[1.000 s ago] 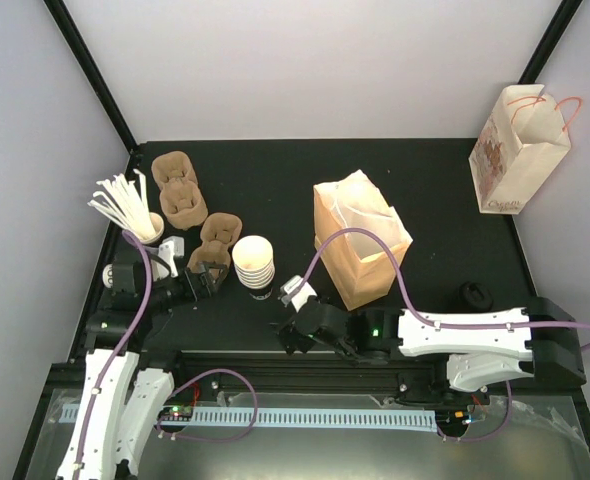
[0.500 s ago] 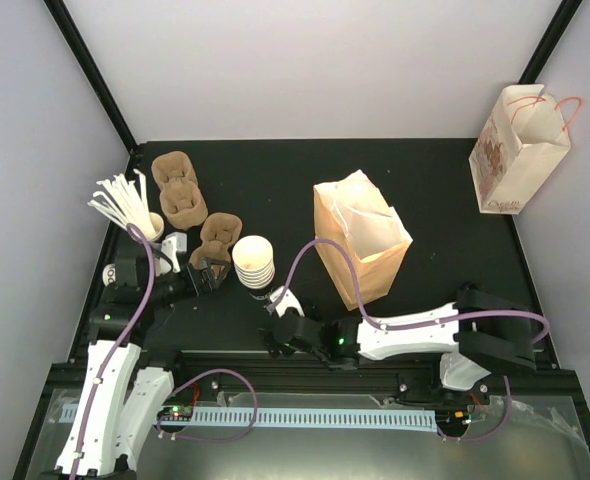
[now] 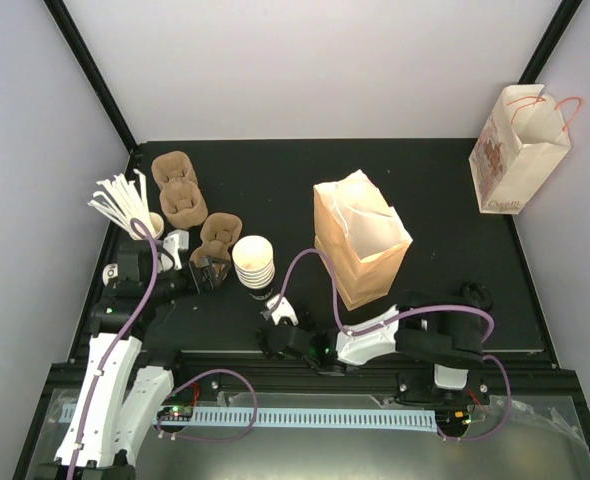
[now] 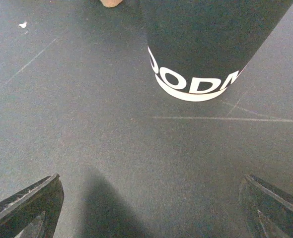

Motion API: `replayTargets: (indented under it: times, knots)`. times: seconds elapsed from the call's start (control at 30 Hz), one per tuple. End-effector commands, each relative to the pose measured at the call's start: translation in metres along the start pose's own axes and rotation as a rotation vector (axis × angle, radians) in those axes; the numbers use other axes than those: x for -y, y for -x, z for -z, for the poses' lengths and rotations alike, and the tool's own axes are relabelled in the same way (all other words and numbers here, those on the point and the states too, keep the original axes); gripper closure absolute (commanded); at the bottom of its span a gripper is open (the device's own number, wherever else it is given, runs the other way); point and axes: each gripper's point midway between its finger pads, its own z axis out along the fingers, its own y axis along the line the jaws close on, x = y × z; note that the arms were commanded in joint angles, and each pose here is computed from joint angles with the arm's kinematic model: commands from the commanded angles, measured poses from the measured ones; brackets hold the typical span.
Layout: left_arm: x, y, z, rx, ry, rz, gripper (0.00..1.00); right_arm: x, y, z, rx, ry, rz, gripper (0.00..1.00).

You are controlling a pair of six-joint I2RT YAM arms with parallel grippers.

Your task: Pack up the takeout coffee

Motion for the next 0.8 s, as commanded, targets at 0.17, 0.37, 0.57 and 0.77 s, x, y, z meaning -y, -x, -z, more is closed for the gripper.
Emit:
replayTargets:
  times: [0.17,0.37,0.57,0.77]
  knots:
    - [0.007,0.018,0.014,0.083,0.034,-0.059,0.01,0.019,0.036,-0.023,0.171,-0.098,-0.088,0.10]
    - [0.003,0.017,0.015,0.084,0.051,-0.055,0.01,0.032,0.032,-0.038,0.178,-0.097,-0.111,0.15]
    - [0.001,0.018,0.012,0.078,0.062,-0.049,0.01,0.049,0.032,-0.057,0.170,-0.092,-0.131,0.21]
    - [-0.005,0.018,0.009,0.070,0.087,-0.039,0.01,0.054,0.033,-0.072,0.170,-0.087,-0.134,0.22]
